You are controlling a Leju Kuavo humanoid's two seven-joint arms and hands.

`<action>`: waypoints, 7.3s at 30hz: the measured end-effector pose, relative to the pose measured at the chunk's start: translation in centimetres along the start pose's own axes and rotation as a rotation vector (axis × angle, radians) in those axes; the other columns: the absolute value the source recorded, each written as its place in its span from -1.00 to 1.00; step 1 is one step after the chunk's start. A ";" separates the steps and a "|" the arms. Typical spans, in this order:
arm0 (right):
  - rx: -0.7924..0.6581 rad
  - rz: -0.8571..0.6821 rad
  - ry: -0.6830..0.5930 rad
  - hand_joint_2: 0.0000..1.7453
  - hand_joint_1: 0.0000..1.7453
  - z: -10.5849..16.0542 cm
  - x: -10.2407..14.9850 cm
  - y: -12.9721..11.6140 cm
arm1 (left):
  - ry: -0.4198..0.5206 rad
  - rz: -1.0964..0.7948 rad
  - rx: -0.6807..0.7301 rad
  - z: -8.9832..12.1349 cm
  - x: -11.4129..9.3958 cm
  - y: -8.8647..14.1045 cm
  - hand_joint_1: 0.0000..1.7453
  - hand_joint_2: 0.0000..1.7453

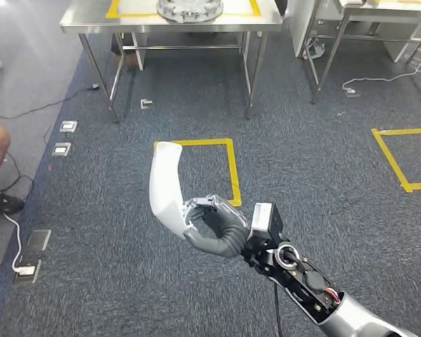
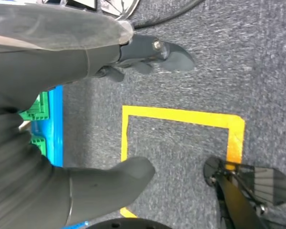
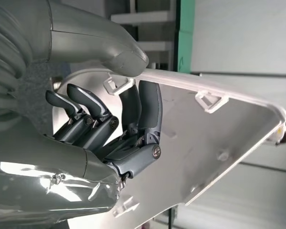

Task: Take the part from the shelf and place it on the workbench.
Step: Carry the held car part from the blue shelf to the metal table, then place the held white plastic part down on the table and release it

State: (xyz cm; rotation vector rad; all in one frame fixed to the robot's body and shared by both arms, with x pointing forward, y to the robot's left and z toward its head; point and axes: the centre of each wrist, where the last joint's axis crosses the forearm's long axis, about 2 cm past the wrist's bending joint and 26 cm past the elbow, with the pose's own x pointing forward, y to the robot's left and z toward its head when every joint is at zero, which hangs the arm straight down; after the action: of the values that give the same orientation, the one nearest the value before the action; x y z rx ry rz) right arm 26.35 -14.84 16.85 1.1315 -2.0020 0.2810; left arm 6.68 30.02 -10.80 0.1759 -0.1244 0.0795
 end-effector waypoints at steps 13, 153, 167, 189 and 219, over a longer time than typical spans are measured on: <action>-0.003 -0.014 -0.015 1.00 1.00 0.0 0.0 0.0 | 0.006 -0.001 0.005 -0.1 -0.3 0.3 -1.00 1.00; 0.022 0.097 -0.026 1.00 1.00 -1.5 -0.2 0.6 | 0.004 0.034 0.022 -0.1 0.4 1.0 -1.00 1.00; 0.023 0.107 -0.025 1.00 1.00 -1.4 -0.4 0.7 | -0.003 0.021 0.033 -0.2 0.2 1.4 -1.00 1.00; 0.035 0.100 -0.022 1.00 1.00 -1.6 -0.4 0.8 | 0.002 0.039 0.046 -0.2 0.2 1.5 -1.00 1.00; 0.041 0.101 -0.015 1.00 1.00 -1.6 -0.5 0.9 | 0.001 0.038 0.045 -0.2 0.2 1.5 -1.00 1.00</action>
State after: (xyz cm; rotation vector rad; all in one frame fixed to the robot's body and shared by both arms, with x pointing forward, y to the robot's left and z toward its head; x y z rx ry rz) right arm 26.66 -13.15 17.75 1.0617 -2.0787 0.3676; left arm 6.77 31.56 -10.74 0.2183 -0.1252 0.1199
